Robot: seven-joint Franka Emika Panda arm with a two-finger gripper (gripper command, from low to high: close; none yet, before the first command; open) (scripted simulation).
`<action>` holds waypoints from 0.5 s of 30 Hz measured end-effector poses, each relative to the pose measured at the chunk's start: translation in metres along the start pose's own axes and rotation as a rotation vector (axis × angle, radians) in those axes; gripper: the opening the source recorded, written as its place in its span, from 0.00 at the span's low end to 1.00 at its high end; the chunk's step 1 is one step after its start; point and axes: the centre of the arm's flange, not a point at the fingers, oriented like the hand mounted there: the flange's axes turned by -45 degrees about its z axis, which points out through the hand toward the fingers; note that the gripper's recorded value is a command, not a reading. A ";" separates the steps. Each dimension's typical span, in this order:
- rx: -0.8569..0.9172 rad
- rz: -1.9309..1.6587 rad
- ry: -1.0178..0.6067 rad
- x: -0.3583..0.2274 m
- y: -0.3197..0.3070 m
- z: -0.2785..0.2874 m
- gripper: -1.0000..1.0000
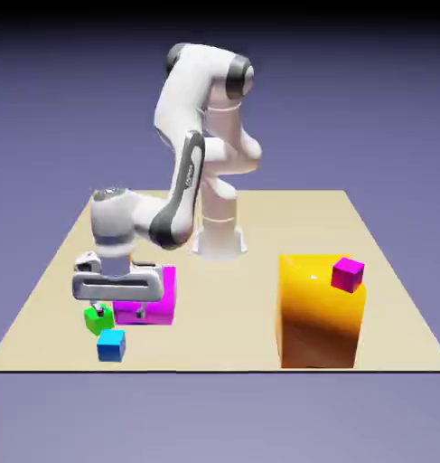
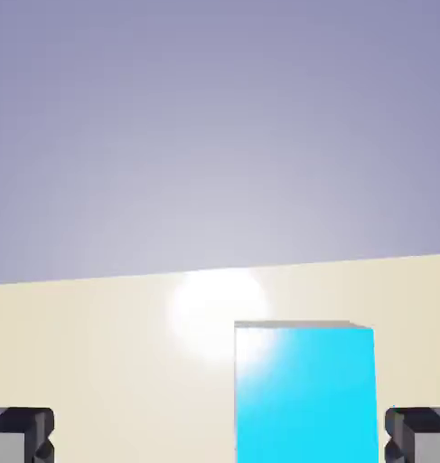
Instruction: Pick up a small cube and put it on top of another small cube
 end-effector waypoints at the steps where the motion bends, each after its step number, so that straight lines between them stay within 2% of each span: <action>1: -0.001 0.000 -0.005 0.000 0.002 0.002 0.50; 2: -0.001 0.000 -0.005 0.000 0.002 0.002 0.50; 6: -0.002 -0.002 -0.004 -0.001 0.003 0.063 0.50; 7: -0.001 0.000 -0.005 -0.002 0.002 0.072 0.00; 9: -0.001 0.000 -0.005 -0.002 0.002 0.072 0.00; 13: -0.001 -0.002 -0.005 0.000 0.002 0.010 0.00; 15: 0.000 0.000 -0.005 0.000 0.002 0.002 0.00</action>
